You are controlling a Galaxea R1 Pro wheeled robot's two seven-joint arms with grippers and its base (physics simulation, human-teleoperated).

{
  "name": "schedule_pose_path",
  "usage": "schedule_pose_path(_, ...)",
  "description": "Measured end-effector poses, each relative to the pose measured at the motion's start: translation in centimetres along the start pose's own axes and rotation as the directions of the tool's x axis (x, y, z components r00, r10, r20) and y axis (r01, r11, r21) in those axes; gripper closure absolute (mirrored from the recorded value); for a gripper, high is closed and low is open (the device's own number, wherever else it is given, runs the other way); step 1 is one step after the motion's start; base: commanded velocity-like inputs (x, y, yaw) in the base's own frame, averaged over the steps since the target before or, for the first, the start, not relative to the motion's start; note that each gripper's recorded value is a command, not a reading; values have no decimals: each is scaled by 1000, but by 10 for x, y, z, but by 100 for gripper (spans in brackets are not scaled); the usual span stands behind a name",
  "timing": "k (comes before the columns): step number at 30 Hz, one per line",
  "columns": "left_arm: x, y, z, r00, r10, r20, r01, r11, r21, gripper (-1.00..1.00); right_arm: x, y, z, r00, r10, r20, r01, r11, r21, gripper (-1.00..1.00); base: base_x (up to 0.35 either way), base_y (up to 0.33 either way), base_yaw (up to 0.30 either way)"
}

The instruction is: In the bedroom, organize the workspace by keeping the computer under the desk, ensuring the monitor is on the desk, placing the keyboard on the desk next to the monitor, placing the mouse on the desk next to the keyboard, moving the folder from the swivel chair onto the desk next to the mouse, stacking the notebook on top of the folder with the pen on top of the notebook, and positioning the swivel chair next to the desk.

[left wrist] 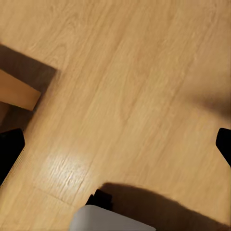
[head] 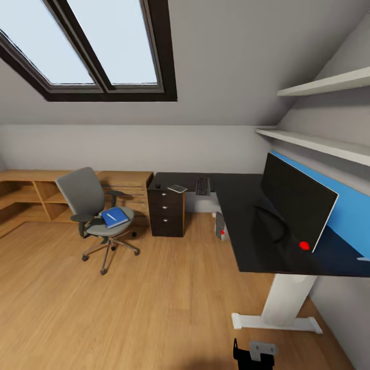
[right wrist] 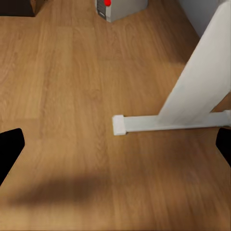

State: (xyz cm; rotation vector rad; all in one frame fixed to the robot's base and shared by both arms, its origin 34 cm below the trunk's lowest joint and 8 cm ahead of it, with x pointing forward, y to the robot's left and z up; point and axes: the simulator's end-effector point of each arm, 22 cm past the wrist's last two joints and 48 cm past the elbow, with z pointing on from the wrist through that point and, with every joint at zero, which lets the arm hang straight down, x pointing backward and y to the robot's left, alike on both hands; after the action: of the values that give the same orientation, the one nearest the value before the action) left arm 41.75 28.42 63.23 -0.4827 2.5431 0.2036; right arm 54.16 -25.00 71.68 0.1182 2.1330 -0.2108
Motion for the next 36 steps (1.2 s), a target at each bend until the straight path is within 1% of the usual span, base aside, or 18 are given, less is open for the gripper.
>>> schedule_pose_path(12,-1,1,0,1000,-1,1,1,1000,-1,-100,1,0,0,1000,-1,-3,1,1000,0,-100,48,32,-226)
schedule_pose_path(15,-1,2,0,1000,0,2,0,1000,-2,-100,2,5,-1,1000,2,-5,-2,1000,-6,-100,192,65,-100)
schedule_pose_path(19,-1,2,0,1000,-1,2,1,1000,-3,-100,2,12,-3,1000,8,-7,-8,1000,-14,-100,273,91,-35)
schedule_pose_path(29,-1,1,0,1000,-1,3,1,1000,-2,-100,3,20,-5,1000,15,-11,-15,1000,-24,-100,314,125,-3)
schedule_pose_path(36,1,1,0,1000,0,-1,0,1000,-3,-100,4,21,-5,1000,14,-14,-14,1000,-25,-100,316,194,112)
